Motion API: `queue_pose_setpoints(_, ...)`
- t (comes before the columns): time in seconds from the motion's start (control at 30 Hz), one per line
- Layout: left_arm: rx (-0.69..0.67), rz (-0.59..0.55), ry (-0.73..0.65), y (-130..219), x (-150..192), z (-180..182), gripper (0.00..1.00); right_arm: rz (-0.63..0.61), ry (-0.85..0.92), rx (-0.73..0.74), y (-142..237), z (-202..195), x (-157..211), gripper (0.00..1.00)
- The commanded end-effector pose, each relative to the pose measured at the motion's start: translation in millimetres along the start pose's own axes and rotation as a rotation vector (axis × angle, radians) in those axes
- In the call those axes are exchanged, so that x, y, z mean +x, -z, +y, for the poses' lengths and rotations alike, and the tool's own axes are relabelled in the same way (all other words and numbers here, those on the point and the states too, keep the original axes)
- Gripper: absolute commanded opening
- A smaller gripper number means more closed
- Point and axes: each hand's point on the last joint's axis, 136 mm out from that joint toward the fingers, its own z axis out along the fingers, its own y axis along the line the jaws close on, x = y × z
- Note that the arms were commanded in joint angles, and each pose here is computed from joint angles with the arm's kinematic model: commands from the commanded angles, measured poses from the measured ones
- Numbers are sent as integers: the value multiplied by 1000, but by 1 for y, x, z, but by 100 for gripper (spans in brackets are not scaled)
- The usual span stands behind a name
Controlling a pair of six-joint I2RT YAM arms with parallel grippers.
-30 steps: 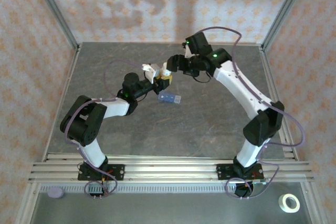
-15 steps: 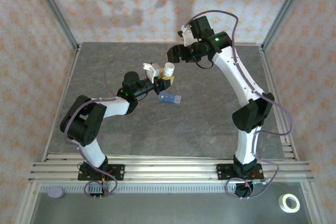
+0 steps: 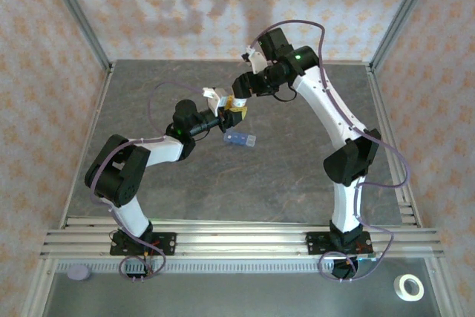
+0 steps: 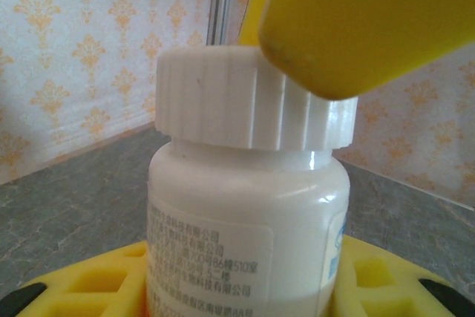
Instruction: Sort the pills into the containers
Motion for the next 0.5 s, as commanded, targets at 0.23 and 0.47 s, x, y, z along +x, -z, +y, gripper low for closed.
queue_pose_setpoints(0.23,16,-71,-47,-1,-30,-4,0,32,-40,5,-11,7,10,41)
queue_pose_setpoints(0.47,-109,-100,-90,7,-34,13,0,-137,-384,138,-33,-5,8,38)
